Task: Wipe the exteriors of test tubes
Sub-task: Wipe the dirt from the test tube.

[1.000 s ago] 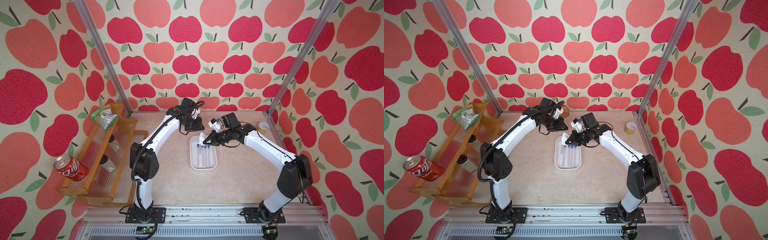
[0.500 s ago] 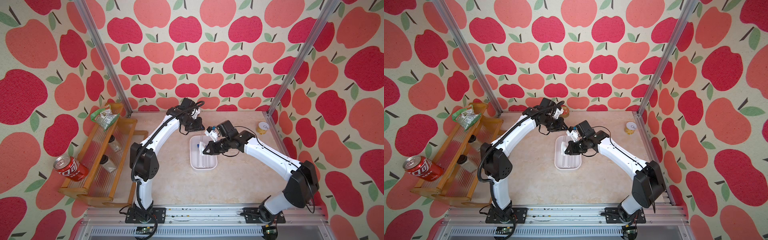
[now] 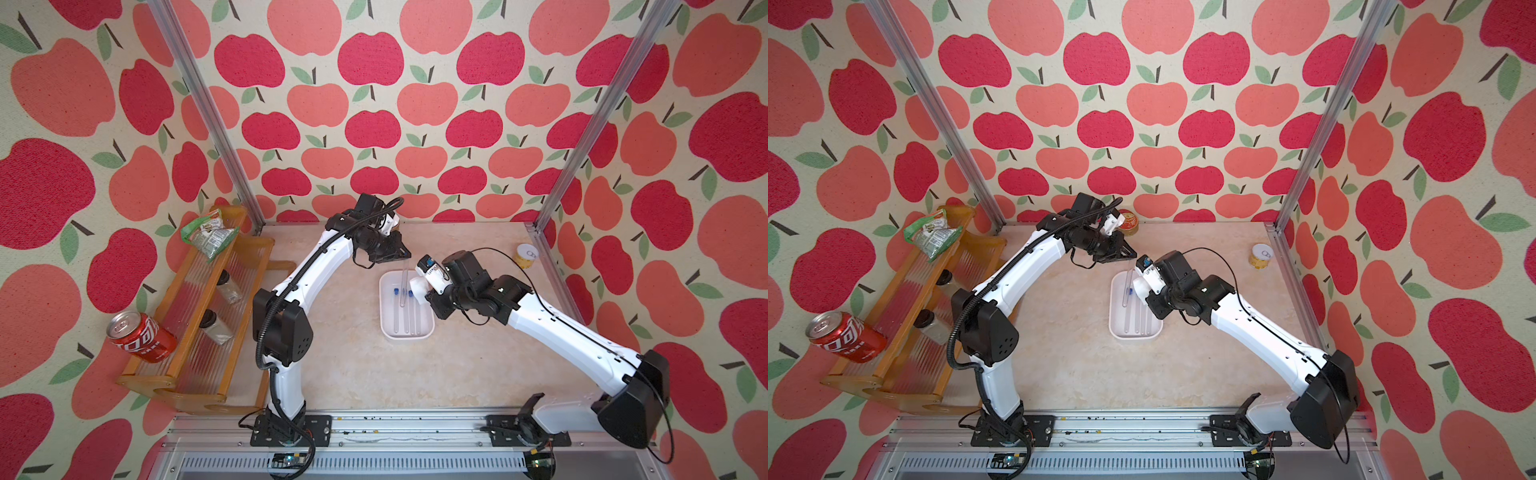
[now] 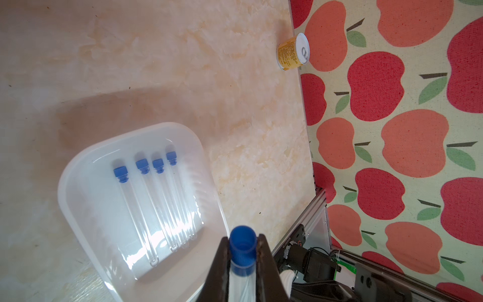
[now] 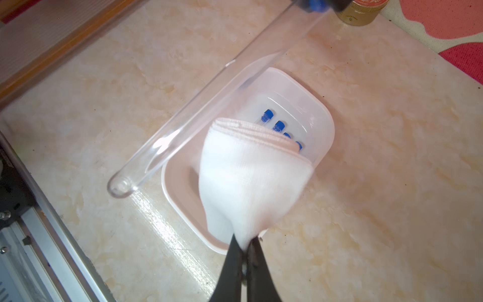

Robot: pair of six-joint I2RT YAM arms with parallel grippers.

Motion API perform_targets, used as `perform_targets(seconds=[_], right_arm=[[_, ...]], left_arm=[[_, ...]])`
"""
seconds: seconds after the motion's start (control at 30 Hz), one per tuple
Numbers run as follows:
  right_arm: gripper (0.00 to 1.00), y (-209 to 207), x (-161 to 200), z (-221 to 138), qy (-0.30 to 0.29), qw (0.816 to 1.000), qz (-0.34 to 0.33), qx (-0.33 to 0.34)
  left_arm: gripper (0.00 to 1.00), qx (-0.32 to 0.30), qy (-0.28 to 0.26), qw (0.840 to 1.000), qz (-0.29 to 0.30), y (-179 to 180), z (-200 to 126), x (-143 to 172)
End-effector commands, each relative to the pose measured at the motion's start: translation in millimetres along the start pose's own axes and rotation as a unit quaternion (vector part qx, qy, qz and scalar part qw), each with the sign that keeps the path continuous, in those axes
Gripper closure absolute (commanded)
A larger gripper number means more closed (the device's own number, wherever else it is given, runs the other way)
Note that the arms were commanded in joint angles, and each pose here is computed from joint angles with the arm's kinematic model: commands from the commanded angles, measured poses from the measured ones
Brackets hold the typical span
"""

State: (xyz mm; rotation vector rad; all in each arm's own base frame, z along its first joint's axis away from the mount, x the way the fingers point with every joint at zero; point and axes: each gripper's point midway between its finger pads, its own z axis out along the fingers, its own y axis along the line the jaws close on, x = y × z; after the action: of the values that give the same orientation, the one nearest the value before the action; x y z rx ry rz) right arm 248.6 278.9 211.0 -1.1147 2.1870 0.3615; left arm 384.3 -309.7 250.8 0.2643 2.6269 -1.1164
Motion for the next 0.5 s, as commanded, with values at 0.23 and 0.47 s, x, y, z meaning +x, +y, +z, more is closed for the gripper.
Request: perform_targets(seconds=[0.23,0.47], right_arm=[[1.00,7.3,-35.9,-10.0,-0.093,0.987,-0.130,0.002],[1.00,-12.3,-43.8,4.8,-0.078,0.987,-0.138,0.014]], left_arm=[[0.86,0.038,0.008,0.999,-0.008,-13.6,-9.5,11.2],[0.86,0.049,0.007,0.999,-0.009,-16.3,-8.3,10.7]])
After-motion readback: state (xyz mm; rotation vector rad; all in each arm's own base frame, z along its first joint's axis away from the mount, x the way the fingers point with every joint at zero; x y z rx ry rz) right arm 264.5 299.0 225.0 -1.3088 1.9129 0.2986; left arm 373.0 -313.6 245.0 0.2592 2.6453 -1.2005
